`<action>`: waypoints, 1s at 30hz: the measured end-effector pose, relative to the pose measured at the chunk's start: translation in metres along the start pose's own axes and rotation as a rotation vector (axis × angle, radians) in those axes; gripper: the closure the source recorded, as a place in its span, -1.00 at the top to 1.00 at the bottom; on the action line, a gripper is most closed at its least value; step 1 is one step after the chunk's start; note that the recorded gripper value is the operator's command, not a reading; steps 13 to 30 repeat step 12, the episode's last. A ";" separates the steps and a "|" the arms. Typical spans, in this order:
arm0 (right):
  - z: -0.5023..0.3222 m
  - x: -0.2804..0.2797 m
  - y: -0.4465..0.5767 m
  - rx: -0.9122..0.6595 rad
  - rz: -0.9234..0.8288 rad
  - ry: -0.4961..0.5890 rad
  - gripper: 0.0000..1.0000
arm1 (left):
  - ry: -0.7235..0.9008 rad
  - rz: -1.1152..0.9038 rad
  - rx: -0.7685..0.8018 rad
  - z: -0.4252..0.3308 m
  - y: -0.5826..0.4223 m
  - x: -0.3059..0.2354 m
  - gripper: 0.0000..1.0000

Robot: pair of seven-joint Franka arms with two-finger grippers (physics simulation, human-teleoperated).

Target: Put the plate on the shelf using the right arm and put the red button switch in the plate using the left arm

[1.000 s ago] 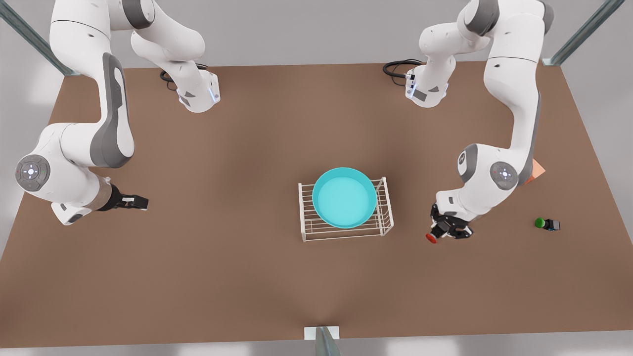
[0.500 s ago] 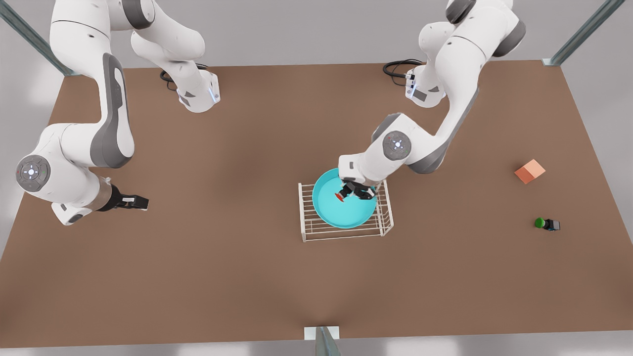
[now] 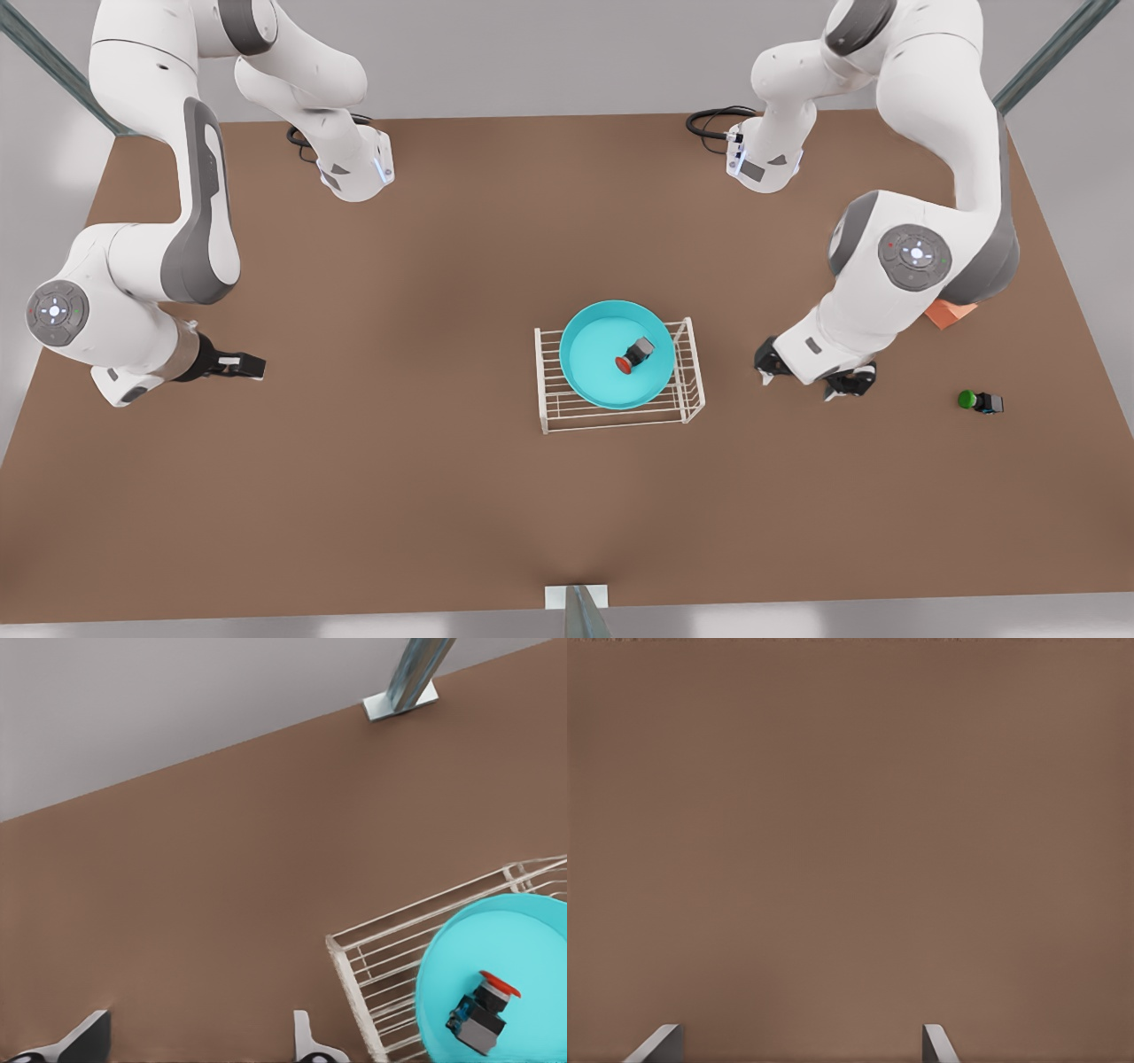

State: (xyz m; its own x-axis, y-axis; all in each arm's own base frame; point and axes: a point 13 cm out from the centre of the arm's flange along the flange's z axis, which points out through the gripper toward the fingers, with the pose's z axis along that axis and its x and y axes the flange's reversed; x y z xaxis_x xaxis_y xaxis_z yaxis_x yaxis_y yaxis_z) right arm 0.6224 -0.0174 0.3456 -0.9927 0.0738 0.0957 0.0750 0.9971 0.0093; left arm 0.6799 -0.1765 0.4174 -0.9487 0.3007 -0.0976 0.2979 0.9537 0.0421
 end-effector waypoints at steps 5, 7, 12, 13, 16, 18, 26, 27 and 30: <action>0.000 -0.002 0.000 0.000 0.000 -0.001 1.00 | 0.226 -0.310 0.030 0.032 0.110 0.153 1.00; 0.000 -0.002 0.000 0.000 0.000 -0.002 1.00 | 0.174 -0.327 0.085 0.024 0.108 0.145 1.00; 0.000 -0.002 0.000 0.000 0.001 -0.001 1.00 | 0.112 -0.277 0.144 0.019 0.078 0.122 1.00; 0.000 -0.002 0.000 0.000 0.001 -0.001 1.00 | 0.112 -0.277 0.144 0.019 0.078 0.122 1.00; 0.000 -0.002 0.000 0.000 0.001 -0.001 1.00 | 0.112 -0.277 0.144 0.019 0.078 0.122 1.00; 0.000 -0.002 0.000 0.000 0.001 -0.001 1.00 | 0.112 -0.277 0.144 0.019 0.078 0.122 1.00; 0.000 -0.002 0.000 0.000 0.001 -0.001 1.00 | 0.112 -0.277 0.144 0.019 0.078 0.122 1.00; 0.000 -0.002 0.000 0.000 0.001 -0.001 1.00 | 0.112 -0.277 0.144 0.019 0.078 0.122 1.00; 0.000 -0.002 0.000 0.000 0.001 -0.001 1.00 | 0.112 -0.277 0.144 0.019 0.078 0.122 1.00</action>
